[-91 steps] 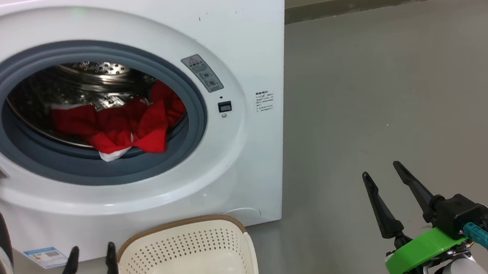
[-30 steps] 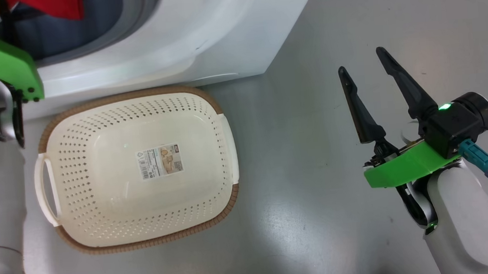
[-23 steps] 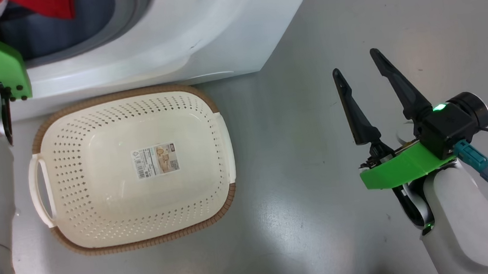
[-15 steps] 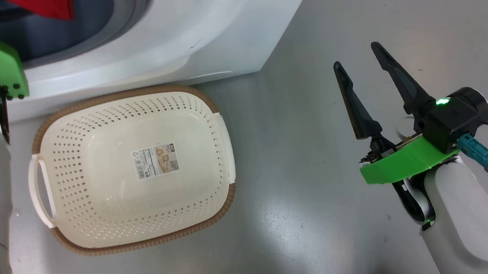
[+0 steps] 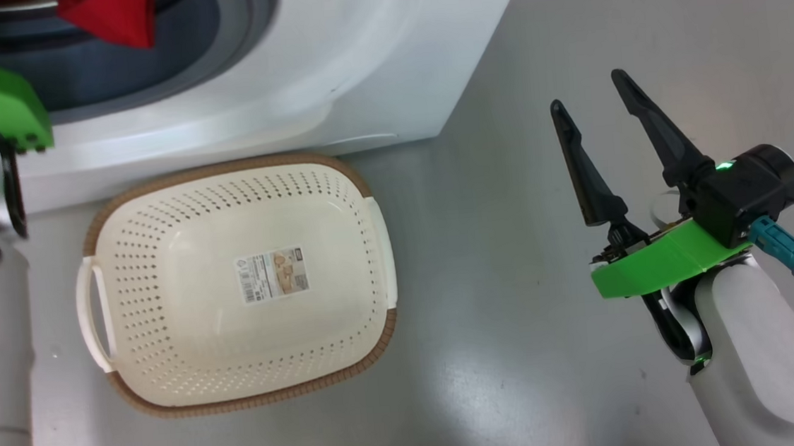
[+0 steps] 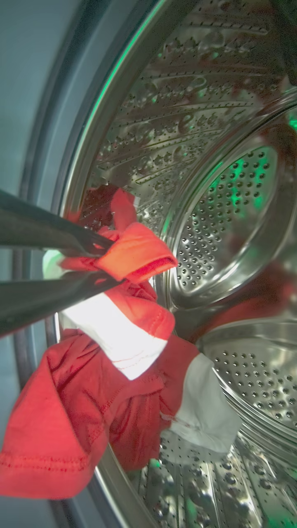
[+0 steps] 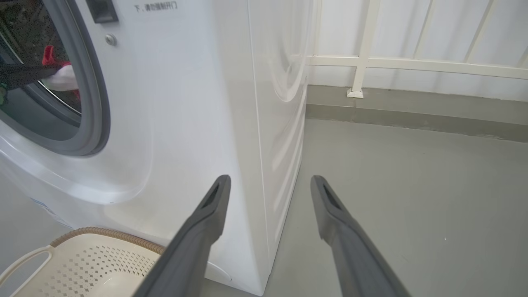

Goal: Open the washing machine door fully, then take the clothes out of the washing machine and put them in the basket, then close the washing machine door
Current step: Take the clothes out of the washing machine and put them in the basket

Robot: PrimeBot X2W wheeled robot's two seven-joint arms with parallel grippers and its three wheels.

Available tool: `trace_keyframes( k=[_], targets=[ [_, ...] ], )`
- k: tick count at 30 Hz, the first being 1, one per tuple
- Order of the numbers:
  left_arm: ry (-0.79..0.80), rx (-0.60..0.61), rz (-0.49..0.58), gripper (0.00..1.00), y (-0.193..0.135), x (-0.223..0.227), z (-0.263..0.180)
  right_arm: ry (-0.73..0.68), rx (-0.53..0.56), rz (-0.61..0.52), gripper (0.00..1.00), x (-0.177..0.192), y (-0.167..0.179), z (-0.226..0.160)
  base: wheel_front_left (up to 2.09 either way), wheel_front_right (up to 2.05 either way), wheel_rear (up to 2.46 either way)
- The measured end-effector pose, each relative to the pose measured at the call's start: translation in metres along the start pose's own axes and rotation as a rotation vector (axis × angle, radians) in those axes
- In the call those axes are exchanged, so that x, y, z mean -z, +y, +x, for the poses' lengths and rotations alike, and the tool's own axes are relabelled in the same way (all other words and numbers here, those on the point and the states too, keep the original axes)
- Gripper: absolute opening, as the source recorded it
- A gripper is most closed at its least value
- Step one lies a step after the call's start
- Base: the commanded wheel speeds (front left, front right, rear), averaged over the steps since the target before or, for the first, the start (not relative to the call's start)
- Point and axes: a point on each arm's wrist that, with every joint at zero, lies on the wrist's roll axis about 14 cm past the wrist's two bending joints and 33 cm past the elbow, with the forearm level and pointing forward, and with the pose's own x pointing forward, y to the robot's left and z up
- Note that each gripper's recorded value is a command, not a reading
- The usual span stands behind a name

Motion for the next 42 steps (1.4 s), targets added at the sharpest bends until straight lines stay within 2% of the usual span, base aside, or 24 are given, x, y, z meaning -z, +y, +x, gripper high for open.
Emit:
trace_keyframes(
  k=[20,28,35,42],
  targets=[
    [-0.247,-0.053,-0.049,0.0,0.03,-0.061,-0.097,-0.048,-0.027,-0.001,1.0,-0.033,0.02,-0.024,0.0,0.0,0.0],
    [-0.373,-0.078,-0.064,0.0,0.038,-0.1,-0.139,-0.092,-0.043,0.0,1.0,-0.055,0.029,-0.032,0.0,0.0,0.0],
    [-0.509,-0.107,-0.055,0.0,0.048,-0.141,-0.175,-0.095,-0.053,0.005,1.0,-0.059,0.036,-0.043,0.0,0.0,0.0],
    [-0.618,-0.11,-0.065,0.0,0.045,-0.17,-0.211,-0.119,-0.058,0.006,1.0,-0.07,0.04,-0.05,0.0,0.0,0.0]
  ],
)
